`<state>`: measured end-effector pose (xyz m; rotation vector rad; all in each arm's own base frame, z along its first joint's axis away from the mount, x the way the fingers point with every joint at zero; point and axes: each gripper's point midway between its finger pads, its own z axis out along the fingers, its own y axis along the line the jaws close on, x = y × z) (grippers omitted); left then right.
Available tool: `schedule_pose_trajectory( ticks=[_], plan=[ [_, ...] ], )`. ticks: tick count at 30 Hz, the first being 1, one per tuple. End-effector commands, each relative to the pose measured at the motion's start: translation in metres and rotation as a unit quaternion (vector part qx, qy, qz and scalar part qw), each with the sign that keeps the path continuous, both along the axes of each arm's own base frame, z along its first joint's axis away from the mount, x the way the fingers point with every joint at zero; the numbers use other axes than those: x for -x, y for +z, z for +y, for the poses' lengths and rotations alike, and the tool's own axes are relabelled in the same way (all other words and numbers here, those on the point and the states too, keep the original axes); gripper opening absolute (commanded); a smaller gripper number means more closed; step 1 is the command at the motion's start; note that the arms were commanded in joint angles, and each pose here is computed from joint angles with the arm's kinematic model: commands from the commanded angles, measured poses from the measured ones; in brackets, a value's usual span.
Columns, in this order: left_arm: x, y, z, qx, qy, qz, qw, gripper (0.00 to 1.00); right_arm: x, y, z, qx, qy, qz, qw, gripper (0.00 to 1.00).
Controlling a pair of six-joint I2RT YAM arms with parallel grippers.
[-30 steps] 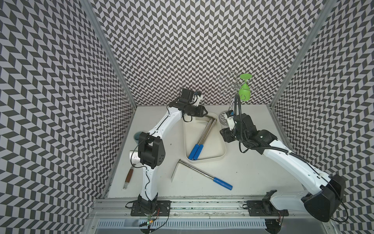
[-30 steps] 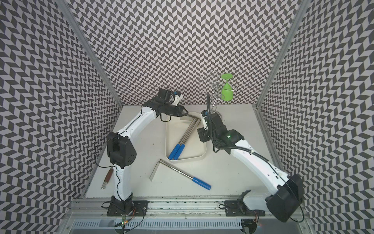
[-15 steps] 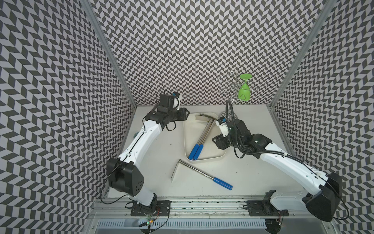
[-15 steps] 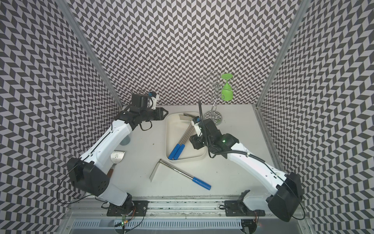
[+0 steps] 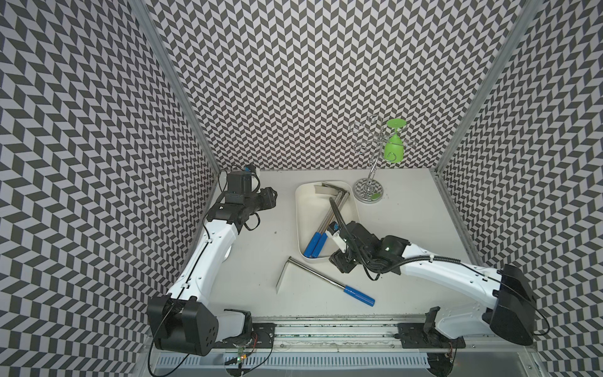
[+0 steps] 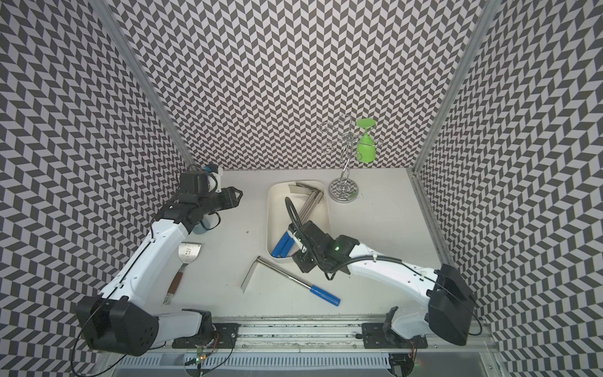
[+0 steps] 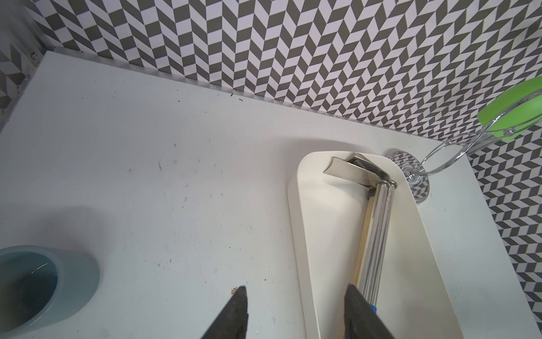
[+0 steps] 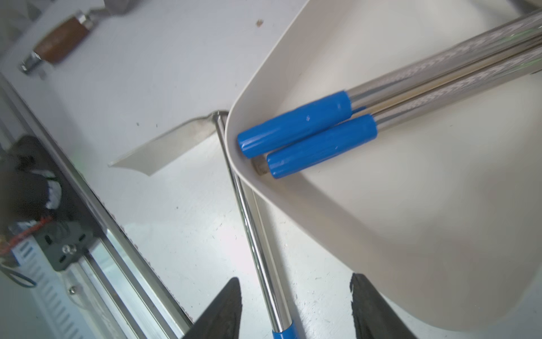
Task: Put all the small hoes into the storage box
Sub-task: Pick up the hoe from the center of the board.
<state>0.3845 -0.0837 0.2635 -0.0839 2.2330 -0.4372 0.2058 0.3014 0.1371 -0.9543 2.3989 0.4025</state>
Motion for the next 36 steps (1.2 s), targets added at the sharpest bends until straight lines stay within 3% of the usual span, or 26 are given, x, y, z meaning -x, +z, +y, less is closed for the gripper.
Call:
schedule_pose_trajectory(
  ticks=[1,11,24,36],
  plan=[
    [0.009,0.007,-0.003,-0.006,-0.012,-0.018,1.000,0.54,0.004,-0.012,-0.002,0.014,-0.016,-0.013,1.000,0.62],
    [0.015,-0.011,0.002,-0.040,-0.025,-0.007,0.999,0.58,0.020,-0.046,0.007,0.050,-0.004,0.002,0.999,0.67],
    [0.018,-0.012,0.003,-0.036,-0.017,-0.008,0.999,0.58,0.031,-0.078,0.029,0.081,0.023,0.024,0.996,0.68],
    [0.023,-0.010,0.005,-0.036,-0.014,-0.009,0.999,0.60,0.029,-0.084,0.034,0.082,0.038,0.017,0.996,0.72]
  ],
)
